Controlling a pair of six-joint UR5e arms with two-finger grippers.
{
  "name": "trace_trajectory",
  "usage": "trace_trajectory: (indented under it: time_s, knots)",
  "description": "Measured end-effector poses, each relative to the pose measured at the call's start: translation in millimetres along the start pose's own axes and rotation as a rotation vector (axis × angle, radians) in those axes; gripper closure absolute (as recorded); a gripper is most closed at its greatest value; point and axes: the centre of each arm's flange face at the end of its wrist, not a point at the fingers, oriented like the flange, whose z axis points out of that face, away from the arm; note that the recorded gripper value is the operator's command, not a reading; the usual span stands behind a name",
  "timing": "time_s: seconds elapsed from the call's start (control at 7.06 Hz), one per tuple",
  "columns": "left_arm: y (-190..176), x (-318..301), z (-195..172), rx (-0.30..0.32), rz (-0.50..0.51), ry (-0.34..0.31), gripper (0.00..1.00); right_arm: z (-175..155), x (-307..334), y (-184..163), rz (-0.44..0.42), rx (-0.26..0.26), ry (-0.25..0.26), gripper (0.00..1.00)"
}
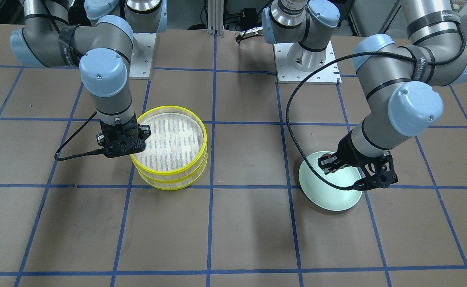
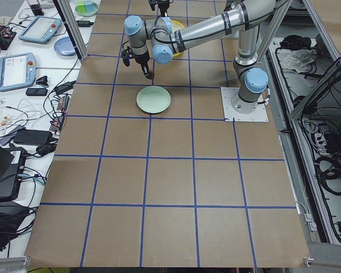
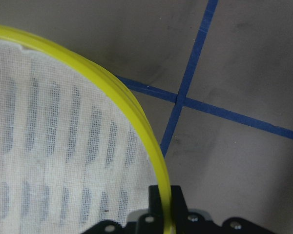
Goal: Stack buns with steamer
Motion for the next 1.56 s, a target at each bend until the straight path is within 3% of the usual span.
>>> trace_trajectory:
  time_s: [0.14,0.57,0.71,0.99,1.27,1.56]
  knots:
    - [12,26,-6,0.009,-0.016,0.028,1.0,1,0,1,-0.002,-0.013,0.0,0.05]
    - [56,108,-14,0.004,-0.101,0.144,1.0,-12,3,-5,0.005,0.004,0.005,0.01]
    - [73,134,-15,-0.013,-0.136,0.186,1.0,-37,8,-12,0.016,0.03,0.01,0.01]
    - [97,171,-4,-0.084,-0.212,0.254,1.0,-133,23,-22,0.059,0.053,0.005,0.0]
    - [128,209,11,-0.148,-0.26,0.29,1.0,-218,32,-17,0.163,0.075,-0.006,0.0]
    - [160,238,31,-0.212,-0.244,0.313,0.96,-251,31,-4,0.3,0.108,-0.026,0.0]
